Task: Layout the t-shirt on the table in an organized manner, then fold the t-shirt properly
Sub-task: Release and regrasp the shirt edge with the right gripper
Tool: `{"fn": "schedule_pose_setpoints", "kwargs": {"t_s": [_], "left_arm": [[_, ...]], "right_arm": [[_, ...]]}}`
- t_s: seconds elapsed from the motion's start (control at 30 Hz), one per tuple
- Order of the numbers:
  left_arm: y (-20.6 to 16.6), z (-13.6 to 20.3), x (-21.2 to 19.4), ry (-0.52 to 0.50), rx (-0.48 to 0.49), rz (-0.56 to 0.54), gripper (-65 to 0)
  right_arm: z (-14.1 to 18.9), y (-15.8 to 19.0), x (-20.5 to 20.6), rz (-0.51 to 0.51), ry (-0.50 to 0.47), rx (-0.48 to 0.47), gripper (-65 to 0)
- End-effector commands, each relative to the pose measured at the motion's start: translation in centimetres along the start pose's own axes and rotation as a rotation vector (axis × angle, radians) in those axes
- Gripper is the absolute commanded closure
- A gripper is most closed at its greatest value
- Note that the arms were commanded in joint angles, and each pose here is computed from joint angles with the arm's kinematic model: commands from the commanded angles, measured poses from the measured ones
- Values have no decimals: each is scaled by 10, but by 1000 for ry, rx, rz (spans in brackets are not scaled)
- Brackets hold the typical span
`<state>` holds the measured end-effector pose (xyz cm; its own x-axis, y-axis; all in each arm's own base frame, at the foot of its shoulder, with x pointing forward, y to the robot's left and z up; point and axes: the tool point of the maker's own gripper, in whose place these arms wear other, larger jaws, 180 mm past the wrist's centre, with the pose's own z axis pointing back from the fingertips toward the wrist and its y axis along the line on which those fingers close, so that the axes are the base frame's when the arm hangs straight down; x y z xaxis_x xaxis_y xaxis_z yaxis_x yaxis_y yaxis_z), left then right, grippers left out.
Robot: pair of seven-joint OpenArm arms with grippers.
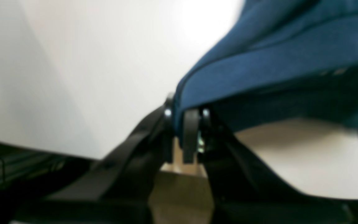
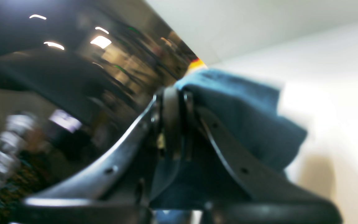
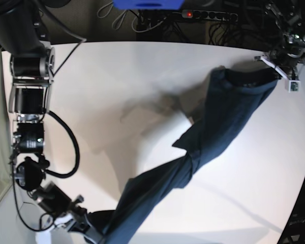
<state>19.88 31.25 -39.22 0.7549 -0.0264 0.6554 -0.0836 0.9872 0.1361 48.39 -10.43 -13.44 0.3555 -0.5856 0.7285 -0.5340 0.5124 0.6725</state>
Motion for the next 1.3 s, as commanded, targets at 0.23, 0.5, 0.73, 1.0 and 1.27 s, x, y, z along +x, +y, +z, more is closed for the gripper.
{"fn": "schedule_pose_setpoints", "kwargs": {"t_s": [0.23,0.5,0.73,1.0,1.27], "left_arm": [[11,4,24,-54,38,-22,-2],[8,-1,32,-71,28,-19,-2],[2,-5,44,-91,13,-26,-2],[-1,-13,37,-72,-4,-5,-2],[0,-12,34,-64,-1,-7,-2]], "right_arm": [[102,-97,-49,-99,40,-271,0],[179,-135,-99,-124,174,-444,-6],[217,-146,-119,-132,249,-517,-265],[250,-161,-114,-73,276,-615,-392],[179,-147,-52,71,205,-521,-392]]}}
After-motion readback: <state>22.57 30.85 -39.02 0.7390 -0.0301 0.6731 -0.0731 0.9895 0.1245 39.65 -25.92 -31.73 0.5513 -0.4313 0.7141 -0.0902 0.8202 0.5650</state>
